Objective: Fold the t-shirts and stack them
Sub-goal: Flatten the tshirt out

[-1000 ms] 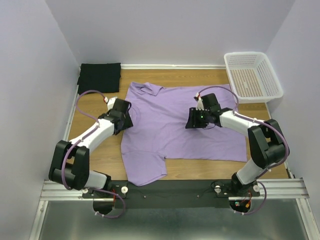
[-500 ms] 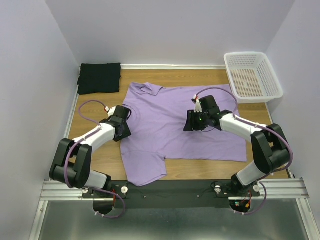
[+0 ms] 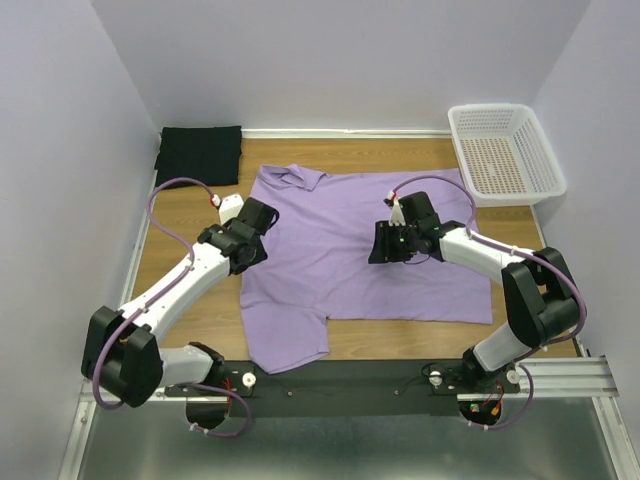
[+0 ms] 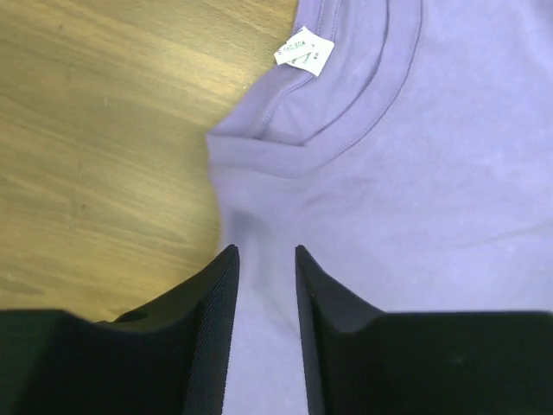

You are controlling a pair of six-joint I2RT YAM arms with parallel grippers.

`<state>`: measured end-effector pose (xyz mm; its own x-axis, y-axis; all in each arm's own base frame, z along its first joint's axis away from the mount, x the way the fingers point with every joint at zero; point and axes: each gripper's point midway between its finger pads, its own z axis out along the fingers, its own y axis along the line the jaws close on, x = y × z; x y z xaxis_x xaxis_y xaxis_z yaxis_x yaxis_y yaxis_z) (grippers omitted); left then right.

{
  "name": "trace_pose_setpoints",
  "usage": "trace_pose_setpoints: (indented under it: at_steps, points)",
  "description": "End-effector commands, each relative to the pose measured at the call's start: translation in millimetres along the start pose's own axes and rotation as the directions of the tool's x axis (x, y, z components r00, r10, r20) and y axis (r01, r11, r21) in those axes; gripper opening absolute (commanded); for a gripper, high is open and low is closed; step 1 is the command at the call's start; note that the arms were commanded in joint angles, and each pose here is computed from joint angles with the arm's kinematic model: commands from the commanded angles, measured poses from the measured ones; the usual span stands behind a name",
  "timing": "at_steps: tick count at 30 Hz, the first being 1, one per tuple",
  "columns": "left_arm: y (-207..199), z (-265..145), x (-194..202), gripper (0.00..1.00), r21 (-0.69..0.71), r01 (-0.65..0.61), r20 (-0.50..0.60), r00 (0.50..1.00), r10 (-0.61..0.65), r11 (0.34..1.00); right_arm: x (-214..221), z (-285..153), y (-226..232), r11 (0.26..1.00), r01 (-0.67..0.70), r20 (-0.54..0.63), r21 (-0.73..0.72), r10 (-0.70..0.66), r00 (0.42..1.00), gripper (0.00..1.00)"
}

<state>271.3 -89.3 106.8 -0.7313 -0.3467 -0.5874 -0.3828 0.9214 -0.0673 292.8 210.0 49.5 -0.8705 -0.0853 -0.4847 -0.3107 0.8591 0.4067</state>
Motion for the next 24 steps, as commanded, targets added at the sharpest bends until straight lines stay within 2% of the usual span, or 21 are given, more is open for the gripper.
trace_pose_setpoints:
  at_steps: [1,2,3,5,7,12,14,20,21,24]
  points:
    - [48,-11,12,0.5,-0.197,0.009,0.003,1.0,-0.008,0.98,9,-1,-6,1.0,-0.006,-0.023,0.03,0.006,1.0,0.53]
    - [53,-16,12,0.61,-0.212,0.021,0.019,1.0,-0.017,0.977,9,-2,-6,1.0,-0.004,-0.022,0.03,0.004,1.0,0.53]
    - [53,-19,10,0.66,-0.212,0.025,0.033,0.999,-0.019,0.977,11,-1,-6,1.0,-0.002,-0.026,0.027,0.003,1.0,0.53]
    - [50,-25,7,0.73,-0.199,0.03,0.06,0.998,-0.018,0.98,11,-2,-5,1.0,0.004,-0.027,0.024,-0.003,1.0,0.53]
    - [48,-23,10,0.75,-0.167,0.027,0.06,0.998,-0.017,0.986,11,-2,-3,1.0,0.012,-0.03,0.01,-0.012,0.999,0.53]
    - [9,-5,23,0.7,-0.005,0.037,-0.003,0.999,-0.037,0.999,9,-3,17,0.996,0.031,-0.05,-0.089,-0.036,0.998,0.53]
    - [-1,-1,16,0.69,0.026,0.033,0.012,0.999,-0.033,0.999,13,-3,32,0.989,0.063,-0.068,-0.136,-0.072,0.995,0.52]
    - [-3,19,-35,0.66,0.034,0.029,0.087,0.996,-0.032,0.999,34,1,102,0.93,0.24,-0.125,-0.278,-0.283,0.951,0.51]
    - [2,29,-41,0.65,0.018,0.015,0.073,0.997,-0.016,1.0,43,5,120,0.909,0.28,-0.139,-0.31,-0.334,0.932,0.51]
    - [3,49,-44,0.62,-0.013,-0.05,0.049,0.998,0.05,0.999,66,20,139,0.881,0.329,-0.195,-0.341,-0.408,0.892,0.5]
